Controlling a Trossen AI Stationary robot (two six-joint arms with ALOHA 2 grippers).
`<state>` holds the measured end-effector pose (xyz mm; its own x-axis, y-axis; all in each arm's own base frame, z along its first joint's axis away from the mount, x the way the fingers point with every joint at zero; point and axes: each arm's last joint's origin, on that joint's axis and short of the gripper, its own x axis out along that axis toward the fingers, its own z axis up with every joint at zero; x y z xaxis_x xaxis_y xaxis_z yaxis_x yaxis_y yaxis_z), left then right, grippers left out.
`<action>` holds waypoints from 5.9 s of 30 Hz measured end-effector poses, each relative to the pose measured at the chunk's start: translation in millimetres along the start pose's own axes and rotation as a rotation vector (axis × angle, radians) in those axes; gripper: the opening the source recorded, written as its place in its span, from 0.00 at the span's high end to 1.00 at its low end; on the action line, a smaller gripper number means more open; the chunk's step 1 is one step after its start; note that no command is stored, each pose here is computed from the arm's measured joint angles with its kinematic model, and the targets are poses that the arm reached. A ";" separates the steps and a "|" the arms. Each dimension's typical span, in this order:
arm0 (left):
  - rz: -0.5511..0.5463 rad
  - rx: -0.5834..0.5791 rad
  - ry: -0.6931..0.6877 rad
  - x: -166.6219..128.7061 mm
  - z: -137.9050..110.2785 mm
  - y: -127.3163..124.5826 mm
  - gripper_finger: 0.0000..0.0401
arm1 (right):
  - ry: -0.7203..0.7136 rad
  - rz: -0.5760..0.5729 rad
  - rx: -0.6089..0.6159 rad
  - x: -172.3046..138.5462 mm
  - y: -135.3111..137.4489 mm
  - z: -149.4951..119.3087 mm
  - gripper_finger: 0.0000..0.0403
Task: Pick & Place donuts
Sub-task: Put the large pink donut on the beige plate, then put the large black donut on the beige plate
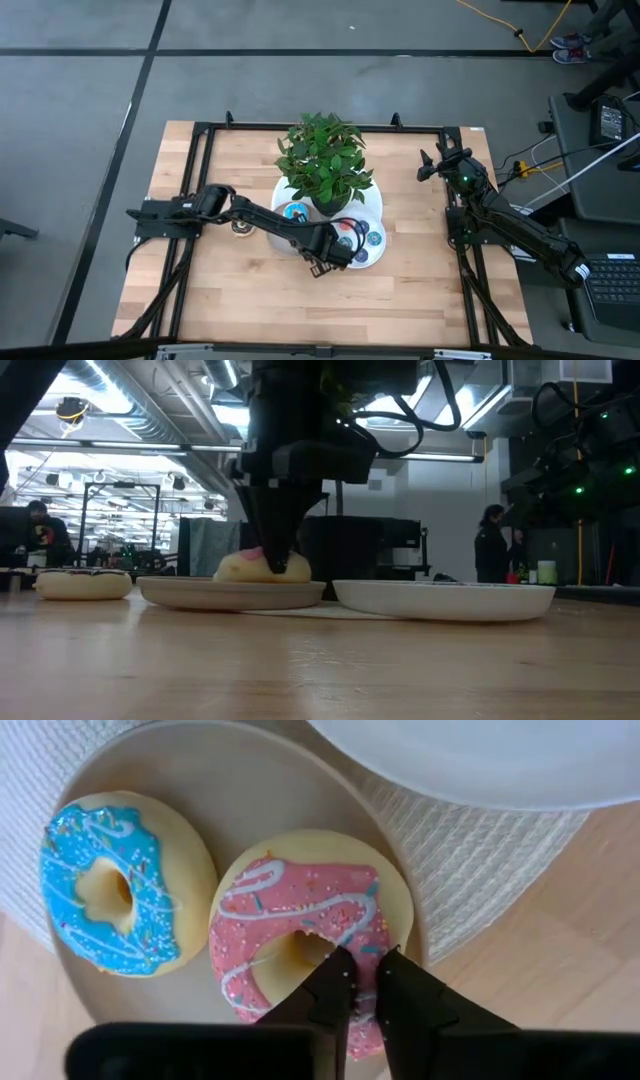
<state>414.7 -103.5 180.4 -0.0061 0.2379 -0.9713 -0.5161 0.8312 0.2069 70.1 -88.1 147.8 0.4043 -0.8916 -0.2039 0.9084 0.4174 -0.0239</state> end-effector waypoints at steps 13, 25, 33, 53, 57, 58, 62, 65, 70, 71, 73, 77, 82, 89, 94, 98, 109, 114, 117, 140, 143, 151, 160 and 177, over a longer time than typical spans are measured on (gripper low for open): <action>0.010 -0.012 0.006 -0.1 -0.9 0.7 0.64 | 0.000 0.000 0.000 0.0 0.0 0.0 0.31; 0.015 -0.027 0.063 -12.5 -2.6 5.3 0.43 | 0.000 0.000 0.000 0.0 0.0 0.0 0.31; -0.064 -0.047 0.038 -31.6 4.7 2.6 0.42 | 0.000 0.000 0.000 0.0 0.0 0.0 0.31; -0.242 -0.229 0.134 -63.6 -24.3 -24.2 0.42 | 0.000 0.000 0.000 0.0 0.0 0.0 0.31; -0.283 -0.279 0.120 -69.2 -30.1 -26.5 0.43 | -0.001 0.000 0.000 0.0 0.0 0.1 0.31; -0.295 -0.289 0.122 -68.5 -32.0 -27.2 0.42 | 0.000 0.000 0.000 0.0 0.0 0.0 0.31; -0.367 -0.328 0.100 -68.8 -44.9 -25.9 0.43 | -0.001 0.000 0.000 0.0 0.0 0.1 0.31; -0.406 -0.356 0.093 -70.8 -58.0 -19.8 0.43 | 0.000 0.000 0.000 0.0 0.0 0.0 0.31; -0.453 -0.385 0.100 -66.9 -80.4 -7.6 0.43 | 0.000 0.000 0.000 0.0 0.0 0.0 0.31; -0.474 -0.386 0.098 -67.0 -84.4 -5.0 0.43 | 0.000 0.000 0.000 0.0 0.0 0.0 0.31; -0.494 -0.389 0.112 -63.0 -93.3 0.9 0.43 | 0.000 0.000 0.000 0.0 0.0 0.0 0.31; -0.543 -0.393 0.108 -62.2 -111.1 14.6 0.43 | 0.000 0.000 0.000 0.0 0.0 0.0 0.31; -0.541 -0.377 0.112 -57.4 -133.5 38.3 0.43 | 0.000 0.000 0.000 0.0 0.0 0.0 0.31; -0.547 -0.328 0.103 -48.2 -154.7 70.1 0.43 | -0.001 0.000 0.000 0.0 0.0 0.1 0.31; -0.537 -0.296 0.088 -40.7 -157.3 93.2 0.43 | 0.000 0.000 0.000 0.0 0.0 0.0 0.31; -0.536 -0.261 0.072 -35.3 -157.3 109.3 0.43 | 0.000 0.000 0.000 0.0 0.0 0.0 0.31; -0.498 -0.253 0.098 -0.5 -156.0 152.4 0.43 | -0.001 0.000 0.000 0.0 0.0 0.1 0.31; -0.460 -0.285 0.118 11.0 -156.3 171.5 0.43 | 0.000 0.000 0.000 0.0 0.0 0.0 0.31; -0.448 -0.308 0.119 15.2 -155.8 182.7 0.43 | 0.000 0.000 0.000 0.0 0.0 0.0 0.31; -0.320 -0.461 0.127 34.5 -140.2 244.7 0.43 | 0.000 0.000 0.000 0.0 0.0 0.0 0.31; -0.301 -0.444 0.133 37.3 -142.0 247.2 0.43 | 0.000 0.000 0.000 0.0 0.0 0.0 0.31; -0.269 -0.449 0.162 48.3 -151.3 244.9 0.43 | -0.001 0.000 0.000 0.0 0.0 0.1 0.31; -0.280 -0.443 0.139 54.3 -146.2 236.9 0.43 | -0.001 0.000 0.000 0.0 0.0 0.1 0.31; -0.300 -0.428 0.184 58.6 -145.5 232.5 0.59 | 0.000 0.000 0.000 0.0 0.0 0.0 0.31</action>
<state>169.7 30.6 154.5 0.0651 -0.1020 -0.9927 -0.8201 0.5613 -0.1114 70.1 -88.1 147.7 0.4043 -0.8916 -0.2040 0.9084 0.4174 -0.0241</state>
